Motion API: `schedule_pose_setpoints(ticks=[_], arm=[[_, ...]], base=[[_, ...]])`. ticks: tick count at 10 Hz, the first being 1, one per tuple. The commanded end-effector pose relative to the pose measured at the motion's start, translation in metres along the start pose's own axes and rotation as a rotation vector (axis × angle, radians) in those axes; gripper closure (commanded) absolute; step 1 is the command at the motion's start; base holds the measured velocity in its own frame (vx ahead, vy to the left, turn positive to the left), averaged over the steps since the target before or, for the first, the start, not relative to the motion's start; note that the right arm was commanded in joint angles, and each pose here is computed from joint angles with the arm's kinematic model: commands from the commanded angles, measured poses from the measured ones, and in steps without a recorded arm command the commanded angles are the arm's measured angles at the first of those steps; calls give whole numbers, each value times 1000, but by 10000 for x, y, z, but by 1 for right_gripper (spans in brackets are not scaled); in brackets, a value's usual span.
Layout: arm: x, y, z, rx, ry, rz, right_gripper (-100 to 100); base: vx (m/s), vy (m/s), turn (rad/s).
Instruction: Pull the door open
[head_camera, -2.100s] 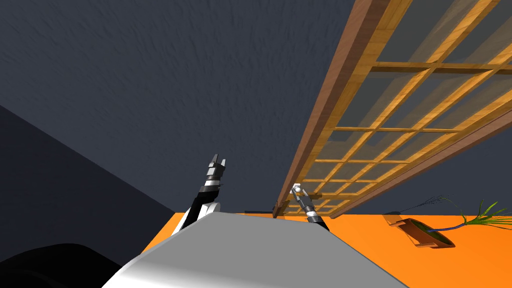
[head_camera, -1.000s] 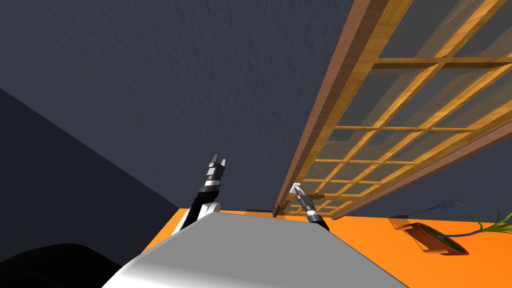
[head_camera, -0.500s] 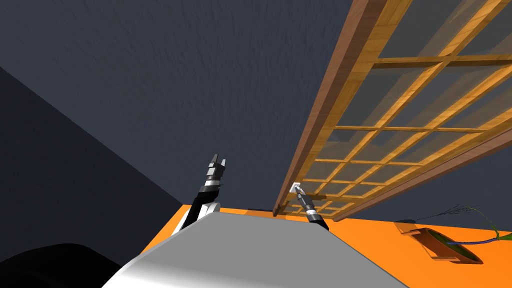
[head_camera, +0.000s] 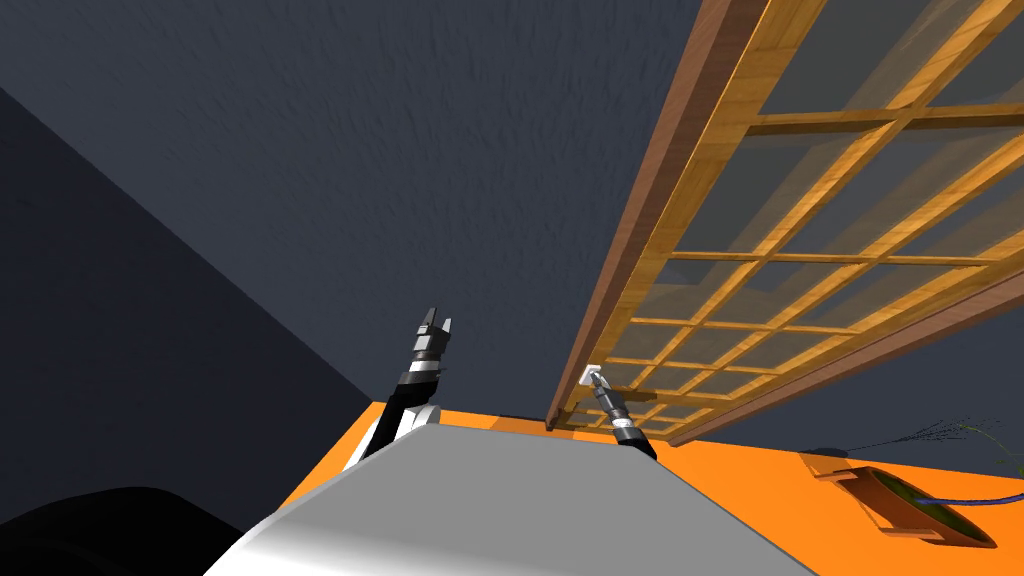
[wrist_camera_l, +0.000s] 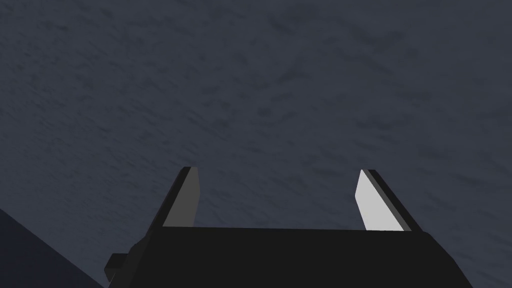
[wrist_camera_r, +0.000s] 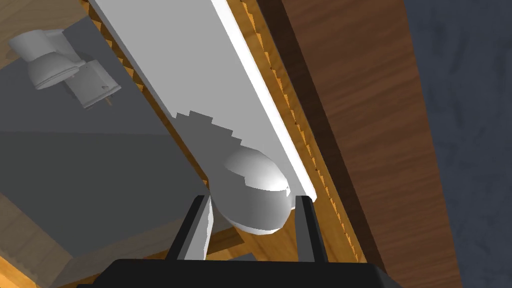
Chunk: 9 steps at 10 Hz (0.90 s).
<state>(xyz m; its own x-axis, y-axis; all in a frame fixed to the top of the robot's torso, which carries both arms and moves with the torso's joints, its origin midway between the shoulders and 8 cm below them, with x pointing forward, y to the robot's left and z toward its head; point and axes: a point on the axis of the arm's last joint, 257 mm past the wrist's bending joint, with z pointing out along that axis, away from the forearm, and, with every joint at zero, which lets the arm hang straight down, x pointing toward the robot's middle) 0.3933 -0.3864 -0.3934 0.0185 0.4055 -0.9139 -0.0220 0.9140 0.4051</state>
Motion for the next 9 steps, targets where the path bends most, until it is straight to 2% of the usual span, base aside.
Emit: schedule_pose_setpoints(ticks=[1,2,6,7,9], arm=[[10,2,-1,5,-2,60,100],[10,2,-1,5,-2,63,100],[-18,-15,23,18,-18,200,100],[-18,-15,23,18,-18,205,100],[-37,-28,40,26,-31,285,100]], base=[[-32,-16,60],[-26,-12,33],[-39,-23,62],[-29,-14,28],[-44,-25,86]])
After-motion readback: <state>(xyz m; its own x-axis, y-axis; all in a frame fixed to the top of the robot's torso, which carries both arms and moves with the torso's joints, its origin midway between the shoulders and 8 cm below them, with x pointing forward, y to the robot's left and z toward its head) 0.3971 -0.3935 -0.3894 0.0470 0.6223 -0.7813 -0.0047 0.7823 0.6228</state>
